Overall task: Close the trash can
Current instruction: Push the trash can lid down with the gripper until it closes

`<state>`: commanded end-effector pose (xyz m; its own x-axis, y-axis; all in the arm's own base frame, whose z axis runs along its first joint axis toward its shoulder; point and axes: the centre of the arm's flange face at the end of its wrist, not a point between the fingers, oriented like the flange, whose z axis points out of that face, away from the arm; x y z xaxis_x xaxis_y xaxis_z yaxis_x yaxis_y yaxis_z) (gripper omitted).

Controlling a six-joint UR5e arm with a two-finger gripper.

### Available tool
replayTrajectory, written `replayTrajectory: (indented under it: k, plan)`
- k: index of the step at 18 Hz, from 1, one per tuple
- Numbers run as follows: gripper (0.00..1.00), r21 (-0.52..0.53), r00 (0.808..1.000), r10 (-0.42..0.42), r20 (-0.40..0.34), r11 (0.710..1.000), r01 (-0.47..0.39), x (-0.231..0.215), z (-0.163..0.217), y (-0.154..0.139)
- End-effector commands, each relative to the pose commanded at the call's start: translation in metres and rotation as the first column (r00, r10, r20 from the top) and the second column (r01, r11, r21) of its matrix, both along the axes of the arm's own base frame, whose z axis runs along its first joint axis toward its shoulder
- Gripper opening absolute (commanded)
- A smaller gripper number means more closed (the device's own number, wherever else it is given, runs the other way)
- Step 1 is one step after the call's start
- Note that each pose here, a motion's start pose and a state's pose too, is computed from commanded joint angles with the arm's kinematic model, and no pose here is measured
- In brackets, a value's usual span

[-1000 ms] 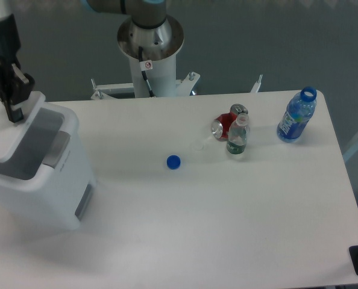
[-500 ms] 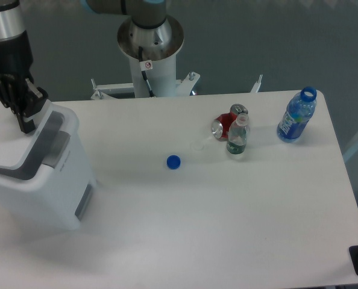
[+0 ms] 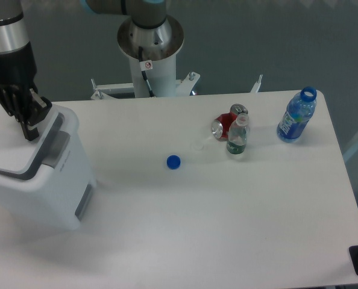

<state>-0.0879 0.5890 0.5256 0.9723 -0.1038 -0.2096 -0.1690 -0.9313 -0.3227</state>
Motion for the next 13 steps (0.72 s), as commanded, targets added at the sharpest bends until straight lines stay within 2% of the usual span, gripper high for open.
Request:
replayTrajectory:
  k: [13]
  plan:
    - [0.00,-0.013,1.000,0.006,0.004,1.000,-0.006,-0.0065,-0.0078,0.0020]
